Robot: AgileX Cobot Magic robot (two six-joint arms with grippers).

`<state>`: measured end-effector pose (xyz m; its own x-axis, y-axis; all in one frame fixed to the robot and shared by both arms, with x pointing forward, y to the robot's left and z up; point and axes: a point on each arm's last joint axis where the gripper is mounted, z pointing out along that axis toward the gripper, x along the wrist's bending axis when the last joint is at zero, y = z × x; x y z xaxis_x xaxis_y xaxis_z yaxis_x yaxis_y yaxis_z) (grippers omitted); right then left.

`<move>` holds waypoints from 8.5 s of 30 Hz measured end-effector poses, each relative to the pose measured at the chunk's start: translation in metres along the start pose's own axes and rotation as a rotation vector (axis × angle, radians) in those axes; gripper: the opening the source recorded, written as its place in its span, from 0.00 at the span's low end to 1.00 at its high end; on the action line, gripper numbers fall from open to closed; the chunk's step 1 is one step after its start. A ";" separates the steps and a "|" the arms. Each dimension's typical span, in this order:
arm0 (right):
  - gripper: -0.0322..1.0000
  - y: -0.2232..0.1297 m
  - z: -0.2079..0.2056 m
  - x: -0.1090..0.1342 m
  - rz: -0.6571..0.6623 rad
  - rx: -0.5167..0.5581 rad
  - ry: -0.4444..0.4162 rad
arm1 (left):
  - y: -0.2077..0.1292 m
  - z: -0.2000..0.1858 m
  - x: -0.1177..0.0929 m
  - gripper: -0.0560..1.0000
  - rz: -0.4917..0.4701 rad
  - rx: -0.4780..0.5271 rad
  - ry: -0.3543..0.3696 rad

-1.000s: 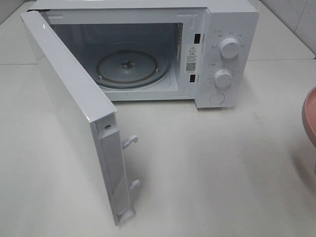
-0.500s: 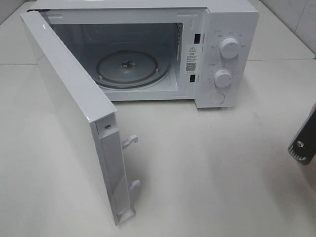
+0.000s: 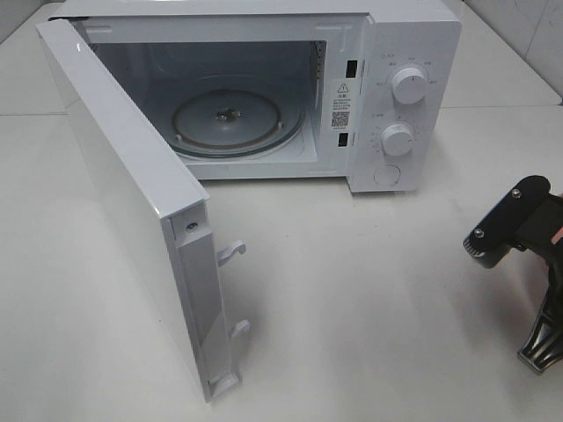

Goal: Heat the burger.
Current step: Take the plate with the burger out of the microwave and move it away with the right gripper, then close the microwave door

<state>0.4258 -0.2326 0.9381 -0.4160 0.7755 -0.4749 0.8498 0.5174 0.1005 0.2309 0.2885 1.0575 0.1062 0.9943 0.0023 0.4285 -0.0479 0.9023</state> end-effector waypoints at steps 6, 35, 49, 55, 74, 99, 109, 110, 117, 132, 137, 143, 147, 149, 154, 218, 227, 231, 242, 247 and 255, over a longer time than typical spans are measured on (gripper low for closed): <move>0.09 0.001 0.019 -0.011 0.089 0.079 -0.001 | 0.000 0.000 0.000 0.99 0.000 0.000 0.000; 0.31 0.008 0.059 -0.029 0.264 0.148 0.034 | 0.000 0.000 0.000 0.99 0.000 0.000 0.000; 0.61 0.016 0.000 -0.027 0.254 -0.093 0.205 | 0.000 0.000 0.000 0.99 0.000 0.000 0.000; 0.67 0.014 -0.027 -0.027 0.268 -0.216 0.297 | 0.000 0.000 0.000 0.99 0.000 0.000 0.000; 0.78 -0.048 -0.097 -0.035 0.314 -0.302 0.442 | 0.000 0.000 0.000 0.99 0.000 0.000 0.000; 0.77 -0.165 -0.137 -0.036 0.666 -0.833 0.264 | 0.000 0.000 0.000 0.99 0.000 0.000 0.000; 0.77 -0.182 -0.142 -0.030 0.744 -0.932 0.212 | 0.000 0.000 0.000 0.99 0.000 0.000 0.000; 0.77 -0.182 -0.142 -0.030 0.744 -0.932 0.212 | 0.000 0.000 0.000 0.99 0.000 0.000 0.000; 0.77 -0.182 -0.142 -0.030 0.744 -0.932 0.212 | 0.000 0.000 0.000 0.99 0.000 0.000 0.000; 0.77 -0.182 -0.142 -0.030 0.744 -0.932 0.212 | 0.000 0.000 0.000 0.99 0.000 0.000 0.000; 0.77 -0.182 -0.142 -0.030 0.744 -0.932 0.212 | 0.000 0.000 0.000 0.99 0.000 0.000 0.000; 0.77 -0.182 -0.142 -0.030 0.744 -0.932 0.212 | 0.000 0.000 0.000 0.99 0.000 0.000 0.000; 0.77 -0.182 -0.142 -0.030 0.744 -0.932 0.212 | 0.000 0.000 0.000 0.99 0.000 0.000 0.000; 0.77 -0.182 -0.142 -0.030 0.744 -0.932 0.212 | 0.000 0.000 0.000 0.99 0.000 0.000 0.000; 0.77 -0.182 -0.142 -0.030 0.744 -0.932 0.212 | 0.000 0.000 0.000 0.99 0.000 0.000 0.000; 0.77 -0.182 -0.142 -0.030 0.744 -0.932 0.212 | 0.046 0.191 0.038 0.05 -0.033 -0.378 0.102; 0.77 -0.182 -0.142 -0.030 0.744 -0.932 0.212 | 0.031 0.227 0.020 0.05 0.064 -0.322 -0.130; 0.77 -0.182 -0.142 -0.030 0.744 -0.932 0.212 | 0.032 0.244 0.017 0.05 0.061 -0.303 -0.179; 0.77 -0.182 -0.142 -0.030 0.744 -0.932 0.212 | 0.039 0.288 -0.019 0.05 0.126 -0.251 -0.328; 0.77 -0.182 -0.142 -0.030 0.744 -0.932 0.212 | 0.037 0.300 -0.028 0.05 0.118 -0.222 -0.342; 0.77 -0.182 -0.142 -0.030 0.744 -0.932 0.212 | 0.033 0.318 -0.063 0.05 0.157 -0.195 -0.433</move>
<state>0.2373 -0.2987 1.0583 -0.0436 0.9929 0.1110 0.3809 -0.0862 0.9206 0.5234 0.1946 0.9497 0.5360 0.8442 0.0025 0.2060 -0.1337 0.9694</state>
